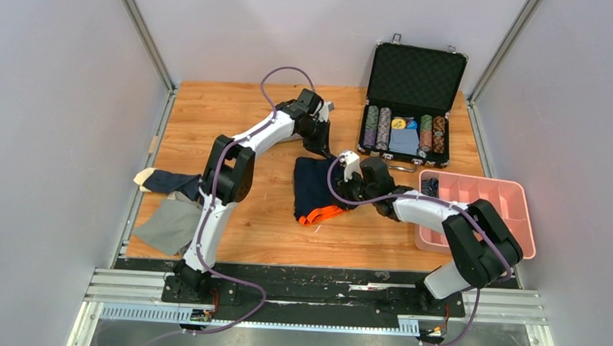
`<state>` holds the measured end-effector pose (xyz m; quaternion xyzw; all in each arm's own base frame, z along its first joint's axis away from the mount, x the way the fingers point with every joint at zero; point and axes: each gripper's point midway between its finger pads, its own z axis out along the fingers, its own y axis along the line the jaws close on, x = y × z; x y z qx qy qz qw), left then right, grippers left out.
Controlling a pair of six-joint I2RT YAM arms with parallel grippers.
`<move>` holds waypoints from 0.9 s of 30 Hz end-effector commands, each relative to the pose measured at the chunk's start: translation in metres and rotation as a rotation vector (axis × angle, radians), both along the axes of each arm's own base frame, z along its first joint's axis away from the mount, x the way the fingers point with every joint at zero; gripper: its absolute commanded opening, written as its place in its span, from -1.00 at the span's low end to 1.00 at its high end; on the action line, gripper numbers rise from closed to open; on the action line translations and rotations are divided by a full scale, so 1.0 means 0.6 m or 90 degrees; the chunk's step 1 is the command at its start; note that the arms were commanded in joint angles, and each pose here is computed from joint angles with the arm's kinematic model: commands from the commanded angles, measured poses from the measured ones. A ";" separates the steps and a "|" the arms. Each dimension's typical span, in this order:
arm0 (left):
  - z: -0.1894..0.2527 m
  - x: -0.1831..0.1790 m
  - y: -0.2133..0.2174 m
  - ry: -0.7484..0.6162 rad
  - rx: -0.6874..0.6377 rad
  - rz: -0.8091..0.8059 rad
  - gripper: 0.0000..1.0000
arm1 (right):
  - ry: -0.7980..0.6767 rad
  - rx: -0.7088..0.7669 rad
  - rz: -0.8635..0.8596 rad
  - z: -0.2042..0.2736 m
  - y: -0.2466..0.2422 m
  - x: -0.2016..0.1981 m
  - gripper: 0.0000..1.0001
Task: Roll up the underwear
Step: Fold the underwear at the center of the board.
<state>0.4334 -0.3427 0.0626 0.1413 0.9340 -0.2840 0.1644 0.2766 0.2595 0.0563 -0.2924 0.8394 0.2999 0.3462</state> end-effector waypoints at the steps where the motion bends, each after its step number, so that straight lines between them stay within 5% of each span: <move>1: 0.039 0.025 -0.049 -0.037 -0.082 -0.009 -0.49 | 0.003 -0.011 -0.027 0.010 -0.021 0.007 -0.40; 5: 0.107 0.040 -0.068 -0.084 -0.135 -0.018 0.00 | -0.025 -0.026 -0.003 0.084 -0.045 0.014 -0.17; 9: 0.195 0.054 -0.033 -0.161 -0.134 -0.010 0.12 | -0.061 -0.004 -0.030 0.169 -0.084 0.023 -0.05; 13: 0.206 0.025 0.026 -0.166 -0.115 -0.009 0.16 | -0.061 0.003 -0.090 0.186 -0.113 0.056 0.09; 18: 0.133 -0.087 0.050 -0.076 -0.159 -0.031 0.11 | 0.012 0.007 -0.063 0.136 -0.076 0.109 -0.04; 21: 0.117 -0.135 0.050 -0.051 -0.200 -0.042 0.03 | 0.020 0.019 -0.105 0.122 -0.059 0.167 0.11; 27: 0.125 -0.152 0.038 -0.119 -0.253 -0.076 -0.03 | 0.076 0.038 -0.163 0.109 -0.033 0.232 0.17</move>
